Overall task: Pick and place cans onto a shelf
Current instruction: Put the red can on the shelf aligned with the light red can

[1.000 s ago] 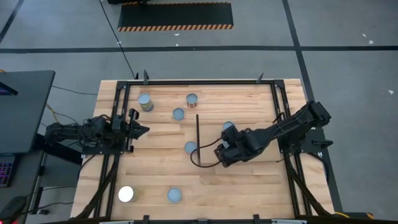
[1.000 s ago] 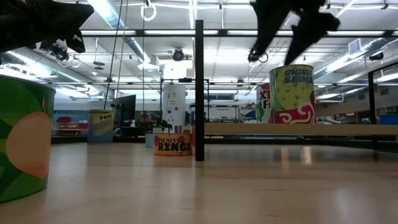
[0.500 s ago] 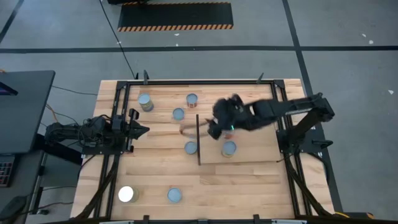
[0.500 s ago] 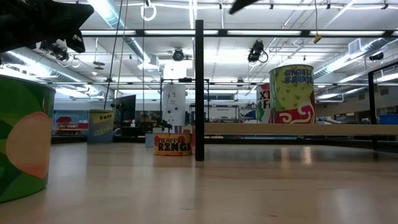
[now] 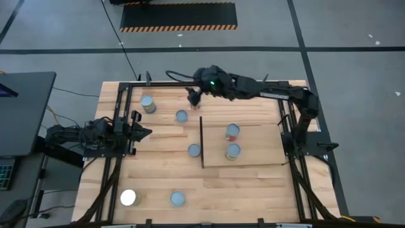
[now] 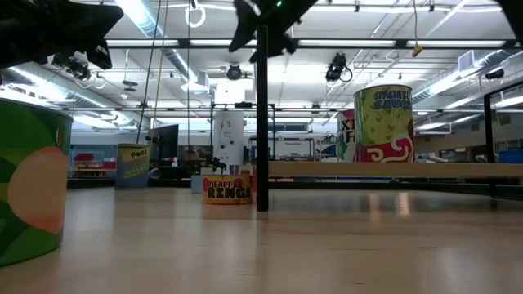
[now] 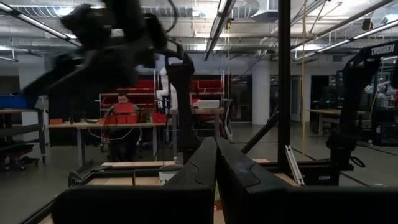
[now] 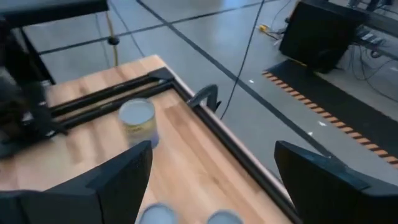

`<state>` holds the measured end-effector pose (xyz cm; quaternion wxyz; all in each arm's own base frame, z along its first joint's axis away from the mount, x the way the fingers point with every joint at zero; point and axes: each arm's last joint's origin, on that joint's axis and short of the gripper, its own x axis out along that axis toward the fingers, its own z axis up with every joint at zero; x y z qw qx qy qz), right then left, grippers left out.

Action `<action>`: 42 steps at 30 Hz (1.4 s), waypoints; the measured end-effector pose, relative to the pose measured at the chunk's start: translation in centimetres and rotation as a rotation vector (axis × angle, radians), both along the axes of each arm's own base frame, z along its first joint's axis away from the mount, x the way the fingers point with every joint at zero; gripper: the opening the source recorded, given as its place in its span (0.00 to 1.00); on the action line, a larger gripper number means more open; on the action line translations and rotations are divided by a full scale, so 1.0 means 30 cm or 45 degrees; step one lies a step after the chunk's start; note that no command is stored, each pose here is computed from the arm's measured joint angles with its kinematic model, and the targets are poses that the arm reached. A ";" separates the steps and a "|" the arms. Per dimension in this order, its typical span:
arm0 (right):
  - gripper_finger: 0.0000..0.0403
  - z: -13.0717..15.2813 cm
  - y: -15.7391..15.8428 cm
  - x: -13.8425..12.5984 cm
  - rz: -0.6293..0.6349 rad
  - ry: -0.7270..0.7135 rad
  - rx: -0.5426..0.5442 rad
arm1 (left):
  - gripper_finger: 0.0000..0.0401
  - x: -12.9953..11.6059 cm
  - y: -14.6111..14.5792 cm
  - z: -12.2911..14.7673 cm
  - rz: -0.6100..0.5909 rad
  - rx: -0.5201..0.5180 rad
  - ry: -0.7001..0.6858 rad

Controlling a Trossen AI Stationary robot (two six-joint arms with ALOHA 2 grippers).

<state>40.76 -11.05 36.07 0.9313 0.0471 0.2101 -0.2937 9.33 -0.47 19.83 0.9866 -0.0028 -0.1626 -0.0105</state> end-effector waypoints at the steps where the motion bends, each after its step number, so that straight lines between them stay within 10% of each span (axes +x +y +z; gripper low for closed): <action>1: 0.86 -0.012 -0.024 0.018 -0.009 0.019 -0.006 | 0.03 0.000 0.000 0.000 0.000 0.000 0.000; 16: 0.95 -0.269 -0.245 0.172 0.062 0.390 0.092 | 0.03 0.000 0.000 0.000 0.001 0.000 0.001; 42: 0.99 -0.535 -0.439 0.048 0.604 0.494 0.204 | 0.03 0.000 0.000 0.000 0.000 0.000 0.001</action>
